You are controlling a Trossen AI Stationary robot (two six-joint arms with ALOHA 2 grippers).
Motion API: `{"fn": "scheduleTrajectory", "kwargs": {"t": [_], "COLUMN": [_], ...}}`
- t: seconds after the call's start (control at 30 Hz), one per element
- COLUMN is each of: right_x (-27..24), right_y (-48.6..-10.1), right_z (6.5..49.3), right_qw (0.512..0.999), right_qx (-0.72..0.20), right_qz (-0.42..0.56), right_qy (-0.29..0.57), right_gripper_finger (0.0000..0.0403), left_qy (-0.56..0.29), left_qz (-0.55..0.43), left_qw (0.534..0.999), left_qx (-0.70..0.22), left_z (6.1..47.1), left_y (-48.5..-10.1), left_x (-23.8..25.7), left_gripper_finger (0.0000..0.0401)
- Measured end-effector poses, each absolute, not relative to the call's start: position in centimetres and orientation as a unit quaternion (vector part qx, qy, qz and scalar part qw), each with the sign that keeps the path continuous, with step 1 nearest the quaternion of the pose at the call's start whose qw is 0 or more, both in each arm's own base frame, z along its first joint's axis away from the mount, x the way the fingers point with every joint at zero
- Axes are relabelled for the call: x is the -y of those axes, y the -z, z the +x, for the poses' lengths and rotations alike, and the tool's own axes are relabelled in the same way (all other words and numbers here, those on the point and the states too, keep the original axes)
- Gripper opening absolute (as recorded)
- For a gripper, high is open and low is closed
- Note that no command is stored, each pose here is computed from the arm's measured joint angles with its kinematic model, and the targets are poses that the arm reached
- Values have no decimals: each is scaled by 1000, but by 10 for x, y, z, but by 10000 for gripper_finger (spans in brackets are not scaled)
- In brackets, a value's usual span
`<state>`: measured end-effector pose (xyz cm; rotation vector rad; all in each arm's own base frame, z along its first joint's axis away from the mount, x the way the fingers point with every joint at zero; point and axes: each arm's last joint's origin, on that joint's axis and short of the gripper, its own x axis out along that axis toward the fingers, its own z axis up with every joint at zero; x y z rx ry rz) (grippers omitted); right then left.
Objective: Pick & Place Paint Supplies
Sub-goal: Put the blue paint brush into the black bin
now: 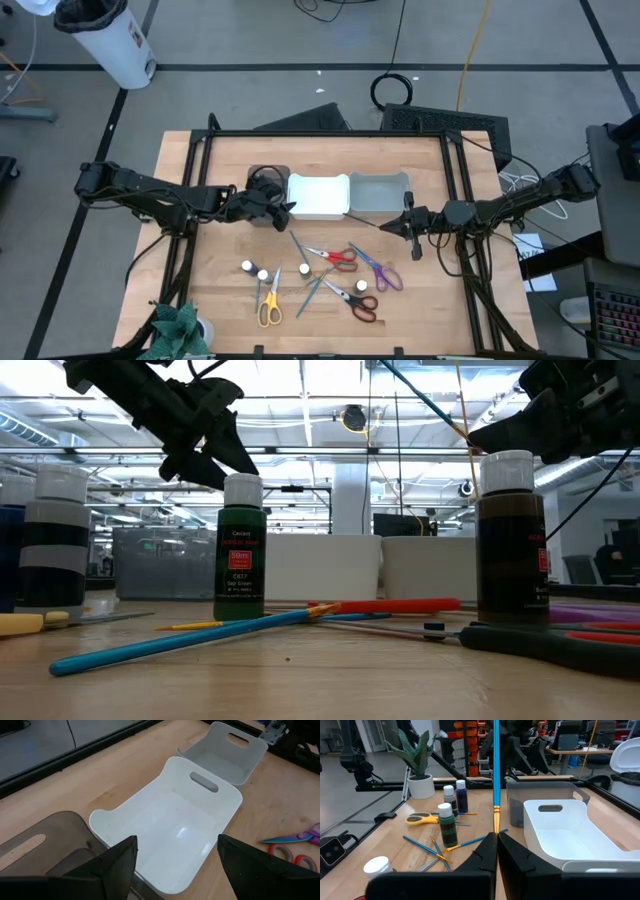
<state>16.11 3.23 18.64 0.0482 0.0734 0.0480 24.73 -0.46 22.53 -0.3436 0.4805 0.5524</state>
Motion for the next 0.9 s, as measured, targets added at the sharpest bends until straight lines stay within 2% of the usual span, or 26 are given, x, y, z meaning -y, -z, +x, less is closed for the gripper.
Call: {"fn": "scheduleTrajectory", "kwargs": {"t": [0.63,0.9], "right_x": [-32,-32], "right_y": [-186,-186], "right_z": [161,161], "right_qw": [999,999], "right_qx": [-37,-37], "right_qz": [24,24], "right_qy": [-23,-23], "right_gripper_finger": [0,0], "left_qy": [-262,-166], "left_qz": [-177,-171], "left_qw": [925,949], "left_qx": [-210,-205], "left_z": [250,256], "left_y": [-229,-236], "left_x": [5,10], "left_gripper_finger": [283,283]}}
